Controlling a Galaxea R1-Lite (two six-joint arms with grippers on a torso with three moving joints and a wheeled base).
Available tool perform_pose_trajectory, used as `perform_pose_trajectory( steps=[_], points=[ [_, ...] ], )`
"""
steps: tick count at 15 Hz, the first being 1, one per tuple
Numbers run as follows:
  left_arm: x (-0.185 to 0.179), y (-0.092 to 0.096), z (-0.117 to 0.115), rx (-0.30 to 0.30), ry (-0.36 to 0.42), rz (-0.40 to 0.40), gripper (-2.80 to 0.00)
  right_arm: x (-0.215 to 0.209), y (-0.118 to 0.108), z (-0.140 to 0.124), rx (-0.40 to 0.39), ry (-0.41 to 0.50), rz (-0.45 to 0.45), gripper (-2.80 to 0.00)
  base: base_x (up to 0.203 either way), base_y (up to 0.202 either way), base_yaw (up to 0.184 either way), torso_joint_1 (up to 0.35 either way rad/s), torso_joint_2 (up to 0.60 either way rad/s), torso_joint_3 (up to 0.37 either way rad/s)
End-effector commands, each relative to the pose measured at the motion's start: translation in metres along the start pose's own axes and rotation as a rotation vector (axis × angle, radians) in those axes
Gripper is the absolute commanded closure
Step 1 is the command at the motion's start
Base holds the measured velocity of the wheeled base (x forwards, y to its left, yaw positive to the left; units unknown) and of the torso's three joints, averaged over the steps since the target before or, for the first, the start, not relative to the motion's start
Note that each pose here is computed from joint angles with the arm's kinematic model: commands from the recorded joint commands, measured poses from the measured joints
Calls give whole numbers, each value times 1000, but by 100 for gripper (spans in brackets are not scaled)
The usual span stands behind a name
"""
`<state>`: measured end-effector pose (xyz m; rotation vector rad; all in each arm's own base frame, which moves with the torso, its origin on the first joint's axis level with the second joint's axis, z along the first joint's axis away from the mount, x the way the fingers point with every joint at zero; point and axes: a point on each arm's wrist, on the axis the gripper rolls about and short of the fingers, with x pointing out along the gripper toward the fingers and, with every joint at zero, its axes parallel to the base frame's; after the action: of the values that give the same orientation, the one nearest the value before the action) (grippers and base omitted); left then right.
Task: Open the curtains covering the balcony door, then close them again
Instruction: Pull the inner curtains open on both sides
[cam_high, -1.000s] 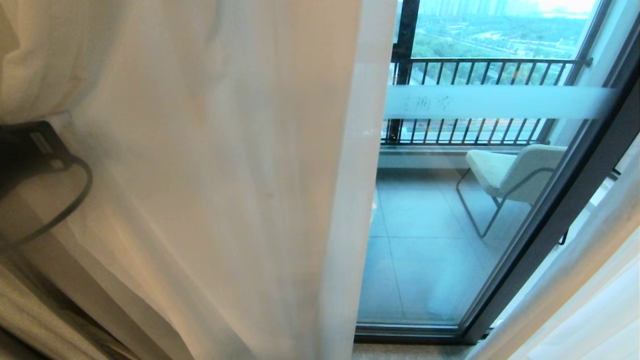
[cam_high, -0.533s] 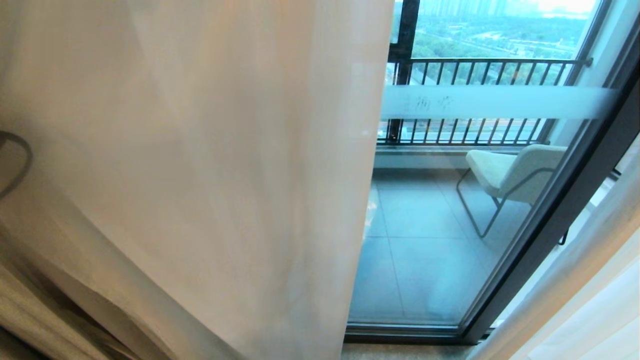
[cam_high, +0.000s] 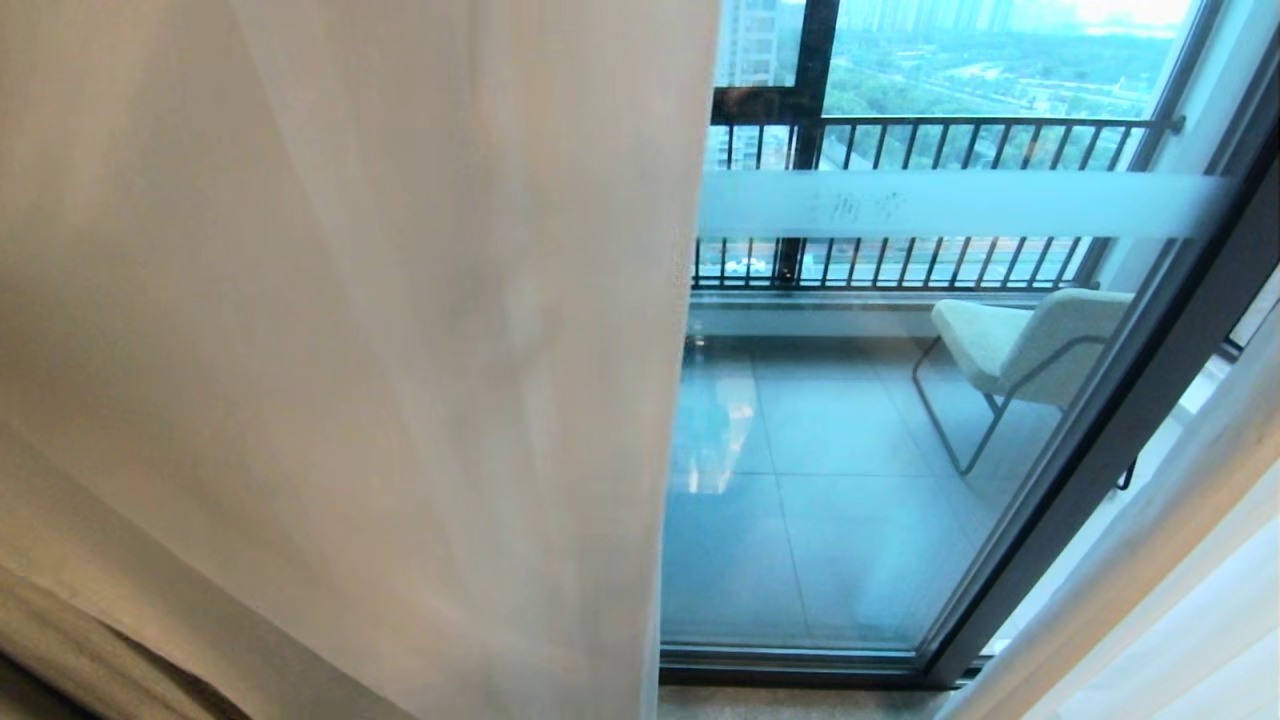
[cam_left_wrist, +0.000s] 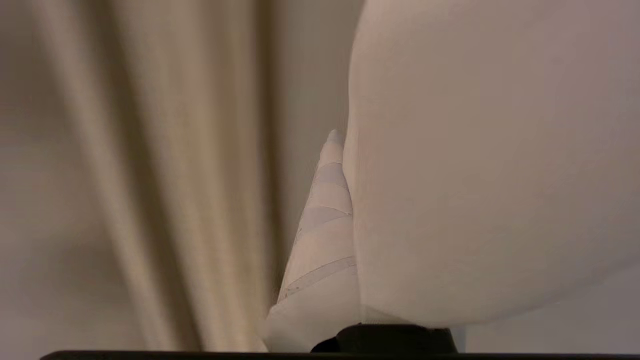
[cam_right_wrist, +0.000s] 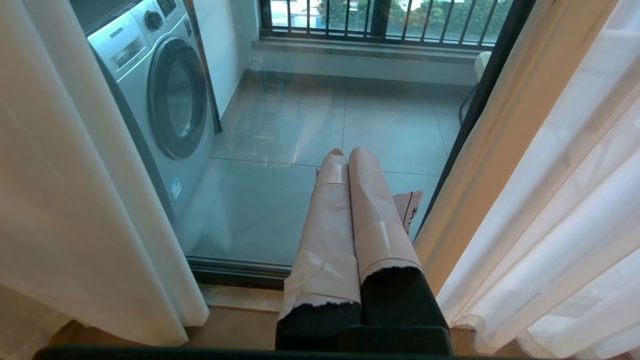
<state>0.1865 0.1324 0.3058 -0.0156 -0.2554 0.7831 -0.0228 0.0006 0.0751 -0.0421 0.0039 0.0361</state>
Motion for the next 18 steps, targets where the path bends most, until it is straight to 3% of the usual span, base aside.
perform_pose_trajectory(
  steps=[1, 7, 13, 18],
  points=[
    [23, 23, -6, 1, 9, 109, 0, 0, 0, 0, -1, 0, 1, 0, 0, 0, 0, 0, 0, 0],
    [51, 75, -31, -69, 90, 302, 0, 0, 0, 0, -1, -1, 1, 0, 0, 0, 0, 0, 0, 0],
    [78, 108, -55, -276, 257, 461, 0, 0, 0, 0, -1, 0, 1, 0, 0, 0, 0, 0, 0, 0],
    [101, 134, -82, -371, 372, 631, 0, 0, 0, 0, -1, 0, 1, 0, 0, 0, 0, 0, 0, 0]
  ],
)
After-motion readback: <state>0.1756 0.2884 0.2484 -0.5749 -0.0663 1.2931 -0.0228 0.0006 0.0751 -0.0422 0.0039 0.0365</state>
